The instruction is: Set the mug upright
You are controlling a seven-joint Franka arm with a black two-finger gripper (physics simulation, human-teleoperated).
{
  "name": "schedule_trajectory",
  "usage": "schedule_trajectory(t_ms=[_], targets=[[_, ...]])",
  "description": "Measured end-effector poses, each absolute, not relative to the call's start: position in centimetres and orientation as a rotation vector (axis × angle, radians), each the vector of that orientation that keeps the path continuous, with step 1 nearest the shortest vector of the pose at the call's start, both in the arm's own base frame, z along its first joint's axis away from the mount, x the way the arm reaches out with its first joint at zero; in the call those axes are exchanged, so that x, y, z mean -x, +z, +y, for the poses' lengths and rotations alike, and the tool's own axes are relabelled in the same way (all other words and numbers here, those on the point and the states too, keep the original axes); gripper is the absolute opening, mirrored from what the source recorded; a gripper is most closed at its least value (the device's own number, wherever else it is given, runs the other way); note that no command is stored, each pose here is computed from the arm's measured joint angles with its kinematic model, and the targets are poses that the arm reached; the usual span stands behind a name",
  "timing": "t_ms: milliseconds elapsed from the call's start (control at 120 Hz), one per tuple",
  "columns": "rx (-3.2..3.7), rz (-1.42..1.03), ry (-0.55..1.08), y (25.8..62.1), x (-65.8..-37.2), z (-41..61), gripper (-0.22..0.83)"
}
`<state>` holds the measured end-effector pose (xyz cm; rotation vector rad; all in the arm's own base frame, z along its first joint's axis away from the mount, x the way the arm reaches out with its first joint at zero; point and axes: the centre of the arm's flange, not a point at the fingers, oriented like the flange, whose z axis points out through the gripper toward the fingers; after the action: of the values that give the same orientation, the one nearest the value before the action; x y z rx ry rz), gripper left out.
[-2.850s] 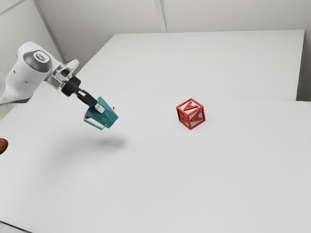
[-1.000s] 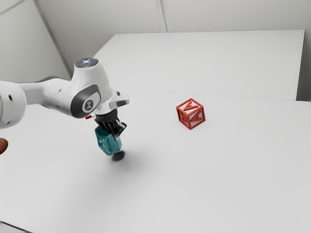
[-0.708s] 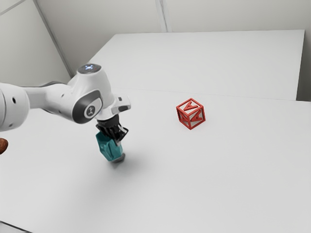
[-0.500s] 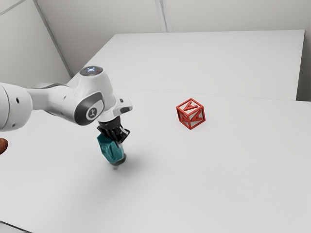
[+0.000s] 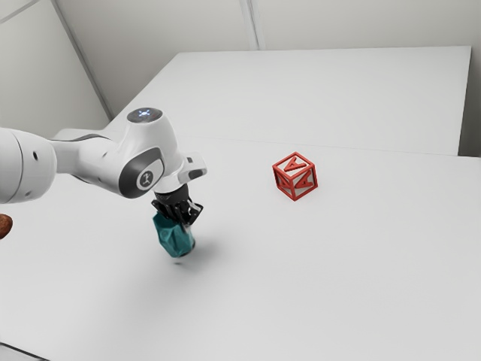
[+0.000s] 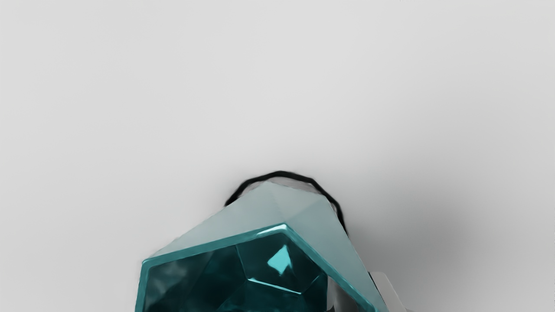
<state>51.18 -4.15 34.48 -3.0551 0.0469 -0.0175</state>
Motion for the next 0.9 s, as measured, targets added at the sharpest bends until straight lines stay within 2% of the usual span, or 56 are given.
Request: schedule_trajectory(t_ms=[408, 667, 900], targets=[[3.060, 0.048, -0.085, 36.8, -51.0, -4.3, 0.25], [3.060, 0.080, -0.156, 39.5, -50.5, -5.3, 0.44], [3.059, 0.113, -0.171, 42.1, -50.5, -7.1, 0.54]])
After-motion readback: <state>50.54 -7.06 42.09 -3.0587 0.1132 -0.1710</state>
